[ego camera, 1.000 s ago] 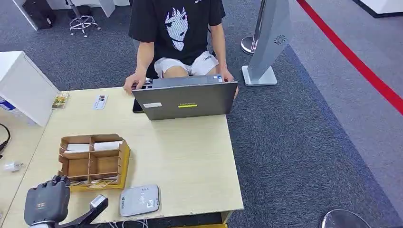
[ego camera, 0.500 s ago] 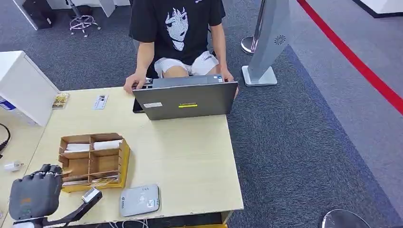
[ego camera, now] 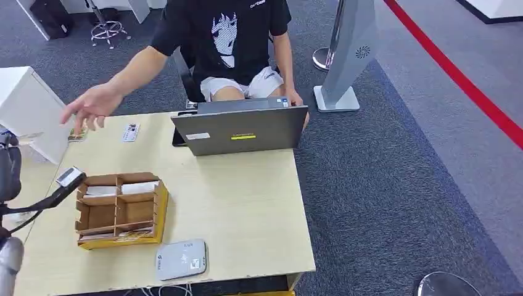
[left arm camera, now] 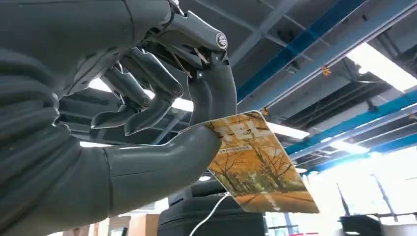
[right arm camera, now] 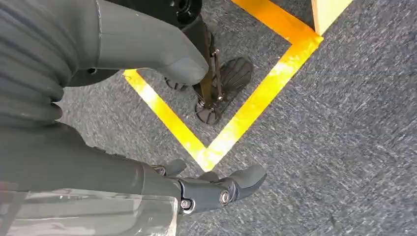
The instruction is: Pass the card to the sensor for recognition and then transmit it.
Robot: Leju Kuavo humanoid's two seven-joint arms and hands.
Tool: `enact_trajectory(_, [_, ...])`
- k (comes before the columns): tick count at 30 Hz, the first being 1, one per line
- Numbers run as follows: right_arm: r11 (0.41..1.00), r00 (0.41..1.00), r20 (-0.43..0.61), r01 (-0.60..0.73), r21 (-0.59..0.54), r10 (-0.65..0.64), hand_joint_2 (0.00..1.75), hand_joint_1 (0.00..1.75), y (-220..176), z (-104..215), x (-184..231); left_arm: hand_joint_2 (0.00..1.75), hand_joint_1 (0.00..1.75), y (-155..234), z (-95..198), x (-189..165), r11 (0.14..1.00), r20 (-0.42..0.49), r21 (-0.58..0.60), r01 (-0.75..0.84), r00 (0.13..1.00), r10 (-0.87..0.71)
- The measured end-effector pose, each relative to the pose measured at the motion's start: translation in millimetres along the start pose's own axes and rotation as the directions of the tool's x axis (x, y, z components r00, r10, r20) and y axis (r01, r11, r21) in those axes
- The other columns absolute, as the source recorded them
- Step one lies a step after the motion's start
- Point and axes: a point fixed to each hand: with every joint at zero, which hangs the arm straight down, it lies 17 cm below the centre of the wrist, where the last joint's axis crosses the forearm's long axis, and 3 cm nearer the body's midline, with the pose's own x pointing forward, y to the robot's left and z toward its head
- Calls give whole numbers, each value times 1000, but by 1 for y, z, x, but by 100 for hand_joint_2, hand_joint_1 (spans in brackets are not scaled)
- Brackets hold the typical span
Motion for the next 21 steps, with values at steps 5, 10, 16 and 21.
enact_trajectory(5, [1000, 1000, 6, -19, 19, 19, 175, 0, 4, 0, 2, 175, 175, -34, -13, -24, 999, -24, -41, 35, 999, -36])
enact_trajectory(10, [1000, 1000, -6, -27, 3, 27, 175, 0, 2, 0, 0, 175, 175, -49, -3, -23, 998, -22, -50, 26, 999, -27])
enact_trajectory(16, [1000, 1000, -8, -30, 1, 30, 175, 0, 1, 0, 0, 175, 0, -56, 3, -14, 998, -23, -63, -8, 1000, 7])
enact_trajectory(21, [999, 999, 1, -35, 1, 35, 175, 0, 1, 0, 1, 175, 0, -42, 18, -1, 994, -22, -7, -110, 994, 110])
